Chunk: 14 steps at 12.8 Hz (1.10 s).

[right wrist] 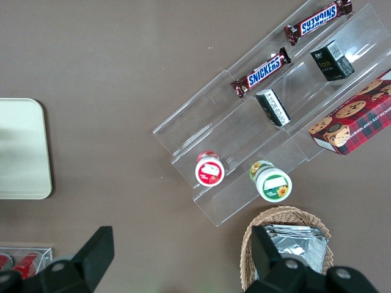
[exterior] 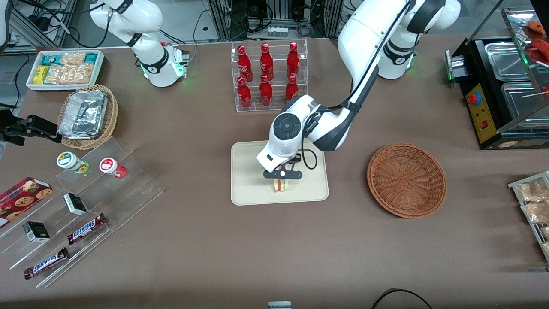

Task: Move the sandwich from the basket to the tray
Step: 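Carry the sandwich to the cream tray and set it down upright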

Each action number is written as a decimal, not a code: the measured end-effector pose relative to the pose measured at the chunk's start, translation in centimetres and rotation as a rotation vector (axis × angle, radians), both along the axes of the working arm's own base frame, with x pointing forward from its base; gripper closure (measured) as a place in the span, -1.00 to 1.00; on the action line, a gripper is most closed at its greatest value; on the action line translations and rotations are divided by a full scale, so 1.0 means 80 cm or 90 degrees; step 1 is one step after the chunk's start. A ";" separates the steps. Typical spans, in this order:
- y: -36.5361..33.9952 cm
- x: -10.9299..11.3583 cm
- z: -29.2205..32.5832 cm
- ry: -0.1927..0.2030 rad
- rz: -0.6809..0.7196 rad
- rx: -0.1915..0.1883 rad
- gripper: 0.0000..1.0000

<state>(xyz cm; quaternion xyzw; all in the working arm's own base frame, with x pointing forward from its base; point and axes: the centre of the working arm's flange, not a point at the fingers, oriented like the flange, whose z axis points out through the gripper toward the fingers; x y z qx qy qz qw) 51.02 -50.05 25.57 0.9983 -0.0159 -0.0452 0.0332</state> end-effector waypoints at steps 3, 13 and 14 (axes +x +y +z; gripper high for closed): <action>-0.009 -0.010 -0.009 0.005 -0.009 0.004 0.70; 0.033 0.023 0.100 0.019 0.019 0.040 -0.99; 0.054 0.034 0.137 0.015 0.034 0.039 -0.99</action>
